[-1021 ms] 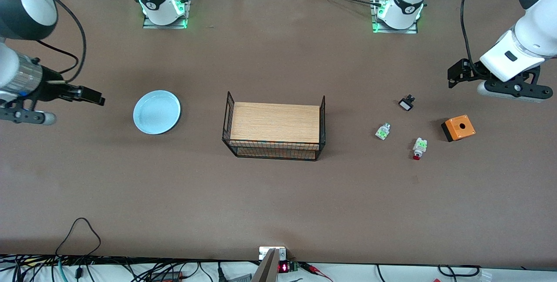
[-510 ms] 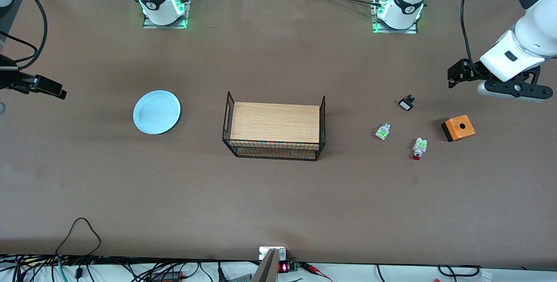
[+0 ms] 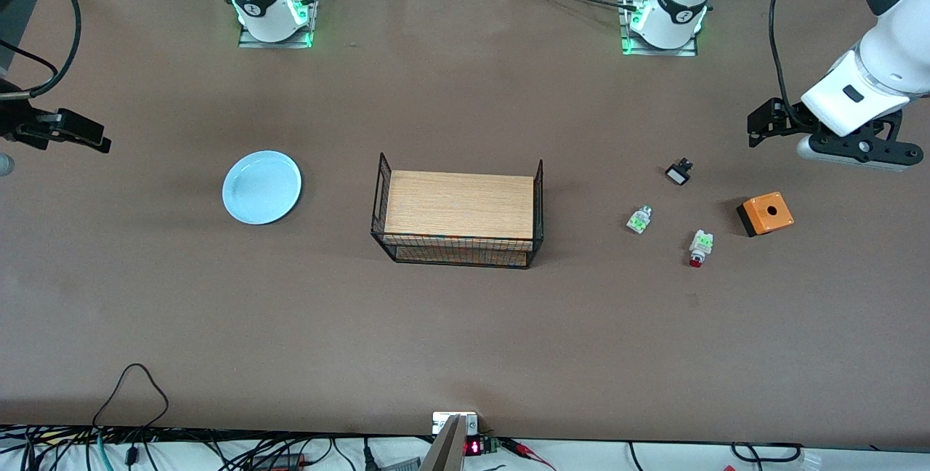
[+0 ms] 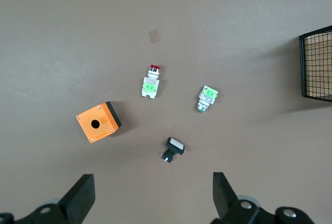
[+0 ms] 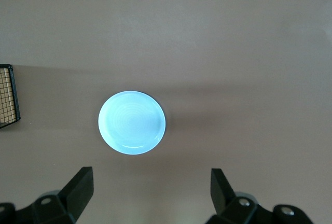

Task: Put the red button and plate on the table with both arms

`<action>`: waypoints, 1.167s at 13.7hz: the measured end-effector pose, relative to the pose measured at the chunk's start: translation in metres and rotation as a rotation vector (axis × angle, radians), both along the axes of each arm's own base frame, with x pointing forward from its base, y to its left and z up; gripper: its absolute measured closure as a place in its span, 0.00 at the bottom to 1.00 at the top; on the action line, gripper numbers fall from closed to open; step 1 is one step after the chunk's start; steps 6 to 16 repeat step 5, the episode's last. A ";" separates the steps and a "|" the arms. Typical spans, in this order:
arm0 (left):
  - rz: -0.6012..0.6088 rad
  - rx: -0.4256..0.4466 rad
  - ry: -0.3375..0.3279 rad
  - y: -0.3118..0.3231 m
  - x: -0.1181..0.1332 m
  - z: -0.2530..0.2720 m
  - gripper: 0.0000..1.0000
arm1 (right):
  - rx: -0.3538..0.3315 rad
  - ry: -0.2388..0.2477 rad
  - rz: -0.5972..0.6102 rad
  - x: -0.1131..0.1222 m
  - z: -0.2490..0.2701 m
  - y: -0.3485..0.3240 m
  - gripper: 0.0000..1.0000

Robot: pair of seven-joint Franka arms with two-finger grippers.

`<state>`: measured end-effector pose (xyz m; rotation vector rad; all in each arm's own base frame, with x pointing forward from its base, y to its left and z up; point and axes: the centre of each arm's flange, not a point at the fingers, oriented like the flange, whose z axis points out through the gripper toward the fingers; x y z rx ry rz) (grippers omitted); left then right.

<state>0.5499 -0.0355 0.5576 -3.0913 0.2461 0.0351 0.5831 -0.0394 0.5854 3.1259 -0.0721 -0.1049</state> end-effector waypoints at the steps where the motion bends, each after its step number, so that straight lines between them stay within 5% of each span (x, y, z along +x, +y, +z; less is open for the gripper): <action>1: 0.000 0.000 0.000 0.000 0.000 0.000 0.00 | -0.001 -0.001 -0.012 0.000 0.000 0.001 0.00; 16: 0.000 0.000 0.000 0.000 0.000 0.000 0.00 | -0.002 -0.001 -0.031 0.000 0.000 0.005 0.00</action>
